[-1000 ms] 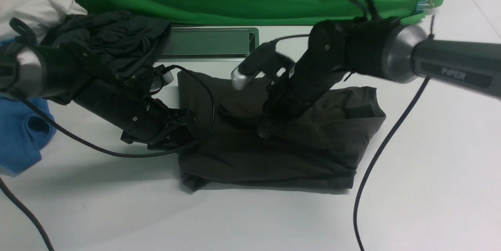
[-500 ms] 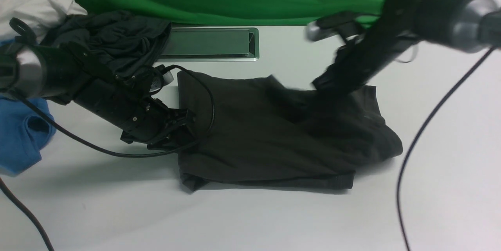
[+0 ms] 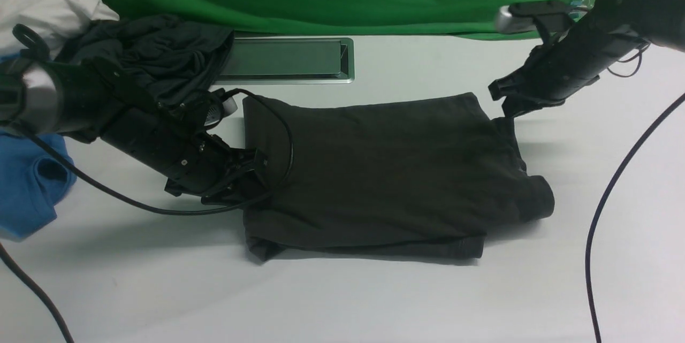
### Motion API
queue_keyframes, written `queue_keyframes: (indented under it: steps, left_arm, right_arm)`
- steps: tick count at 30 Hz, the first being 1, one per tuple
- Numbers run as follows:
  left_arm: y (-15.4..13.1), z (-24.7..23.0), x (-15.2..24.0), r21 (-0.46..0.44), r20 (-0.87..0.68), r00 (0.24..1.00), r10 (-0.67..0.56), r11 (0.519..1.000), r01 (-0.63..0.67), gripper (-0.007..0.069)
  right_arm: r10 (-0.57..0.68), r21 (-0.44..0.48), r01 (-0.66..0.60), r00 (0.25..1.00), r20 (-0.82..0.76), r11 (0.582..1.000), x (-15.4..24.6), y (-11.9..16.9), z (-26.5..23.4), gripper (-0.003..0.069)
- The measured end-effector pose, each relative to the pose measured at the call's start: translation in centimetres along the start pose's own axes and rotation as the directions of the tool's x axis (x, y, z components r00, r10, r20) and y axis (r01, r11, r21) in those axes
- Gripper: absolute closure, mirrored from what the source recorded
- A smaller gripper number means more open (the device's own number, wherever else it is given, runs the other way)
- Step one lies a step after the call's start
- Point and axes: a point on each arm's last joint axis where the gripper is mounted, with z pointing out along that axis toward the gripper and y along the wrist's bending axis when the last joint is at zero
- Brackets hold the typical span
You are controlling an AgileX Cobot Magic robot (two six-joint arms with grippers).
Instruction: Fold a long-sleeved shirt on a white desktop.
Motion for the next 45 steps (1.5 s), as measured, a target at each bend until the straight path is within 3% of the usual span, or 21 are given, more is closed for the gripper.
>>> queue_keyframes:
  steps: [4, 7, 9, 13, 14, 15, 17, 18, 19, 20, 22, 26, 30, 32, 34, 35, 37, 40, 43, 44, 45]
  left_arm:
    - [0.0, 0.0, 0.0, -0.001, -0.001, 1.000, 0.001, 1.000, -0.001, 0.0543]
    - [0.0, 0.0, 0.0, -0.002, -0.002, 1.000, -0.001, 1.000, 0.001, 0.0530]
    - [0.0, 0.0, 0.0, -0.009, -0.003, 1.000, 0.003, 1.000, -0.003, 0.0486]
    - [-0.1, -0.4, 0.0, -0.026, -0.001, 1.000, 0.007, 1.000, -0.007, 0.0353]
    - [-0.1, -0.8, 0.1, -0.044, 0.000, 1.000, 0.004, 0.999, -0.004, 0.0270]
    - [-0.1, -0.9, 0.1, -0.051, 0.003, 1.000, 0.004, 0.999, -0.004, 0.0258]
    - [-0.1, -1.5, 0.1, -0.089, 0.006, 1.000, -0.014, 0.996, 0.014, 0.0156]
    - [0.0, -1.9, 0.2, -0.121, 0.004, 1.000, -0.015, 0.992, 0.016, 0.0110]
    - [0.1, -2.8, 0.3, -0.190, 0.015, 1.000, -0.025, 0.981, 0.027, 0.0016]
    - [0.1, -2.9, 0.3, -0.199, 0.015, 1.000, -0.027, 0.980, 0.029, 0.0008]
    - [0.4, -4.7, 0.5, -0.316, 0.053, 0.997, -0.062, 0.946, 0.075, -0.0049]
    - [-0.5, -7.7, 0.4, -0.369, 0.181, 0.979, -0.091, 0.917, 0.153, -0.0066]
    - [-3.5, -11.6, 0.6, -0.296, 0.313, 0.950, -0.023, 0.948, 0.120, -0.0067]
    - [-5.6, -13.7, 1.6, -0.250, 0.322, 0.945, 0.061, 0.968, 0.023, -0.0067]
    - [-7.7, -16.1, 3.4, -0.218, 0.329, 0.936, 0.130, 0.974, -0.059, -0.0067]
    - [-8.0, -16.6, 3.7, -0.217, 0.339, 0.930, 0.139, 0.974, -0.066, -0.0067]
    - [-9.9, -18.9, 5.9, -0.206, 0.387, 0.904, 0.184, 0.972, -0.110, -0.0058]
    - [-11.8, -21.4, 9.2, -0.194, 0.466, 0.856, 0.225, 0.970, -0.149, -0.0001]
    - [-13.0, -22.6, 13.5, -0.196, 0.494, 0.826, 0.270, 0.961, -0.197, 0.0130]
    - [-13.0, -22.5, 13.8, -0.193, 0.489, 0.830, 0.269, 0.961, -0.198, 0.0140]
    - [-13.2, -22.3, 16.4, -0.179, 0.477, 0.835, 0.275, 0.960, -0.214, 0.0258]
  right_arm:
    - [0.020, -0.003, -0.020, 1.000, -0.008, 1.000, 0.1, 0.0, -0.4, 0.0399]
    - [0.017, -0.004, -0.017, 1.000, 0.000, 1.000, -0.1, 0.2, -1.4, 0.0322]
    - [0.011, -0.002, -0.011, 0.999, 0.036, 1.000, -0.4, 0.5, -3.2, 0.0260]
    - [-0.002, 0.007, 0.001, 0.992, 0.127, 1.000, -1.1, 1.2, -7.6, 0.0221]
    - [-0.004, 0.010, 0.002, 0.986, 0.169, 1.000, -1.3, 1.6, -9.7, 0.0217]
    - [-0.006, 0.011, 0.004, 0.984, 0.181, 1.000, -1.3, 1.7, -10.2, 0.0216]
    - [-0.006, 0.014, 0.003, 0.974, 0.228, 1.000, -1.3, 2.1, -12.6, 0.0215]
    - [-0.010, 0.017, 0.006, 0.968, 0.249, 1.000, -1.3, 2.3, -13.6, 0.0214]
    - [-0.017, 0.021, 0.011, 0.958, 0.285, 1.000, -1.0, 2.7, -15.5, 0.0215]
    - [-0.018, 0.022, 0.012, 0.956, 0.292, 1.000, -1.0, 2.8, -15.8, 0.0215]
    - [-0.020, 0.030, 0.011, 0.937, 0.349, 1.000, 0.4, 3.4, -18.6, 0.0215]
    - [0.014, 0.029, -0.028, 0.918, 0.395, 0.999, 3.4, 3.9, -20.3, 0.0215]
    - [0.049, 0.043, -0.079, 0.874, 0.483, 0.996, 8.6, 4.3, -20.9, 0.0214]
    - [0.051, 0.060, -0.103, 0.822, 0.567, 0.993, 12.7, 4.5, -21.3, 0.0228]
    - [0.039, 0.076, -0.121, 0.738, 0.674, 0.990, 16.8, 4.8, -22.1, 0.0282]
    - [0.037, 0.078, -0.123, 0.730, 0.683, 0.989, 17.2, 4.9, -22.1, 0.0298]
    - [0.014, 0.094, -0.138, 0.629, 0.777, 0.986, 20.9, 5.0, -22.5, 0.0400]
    - [-0.010, 0.101, -0.149, 0.519, 0.854, 0.984, 25.1, 5.3, -22.5, 0.0577]
    - [-0.027, 0.097, -0.148, 0.418, 0.908, 0.984, 27.9, 5.6, -23.1, 0.0632]
    - [-0.028, 0.097, -0.149, 0.411, 0.911, 0.984, 28.1, 5.6, -23.0, 0.0635]
    - [-0.037, 0.092, -0.137, 0.358, 0.933, 0.986, 28.9, 5.9, -23.5, 0.0641]
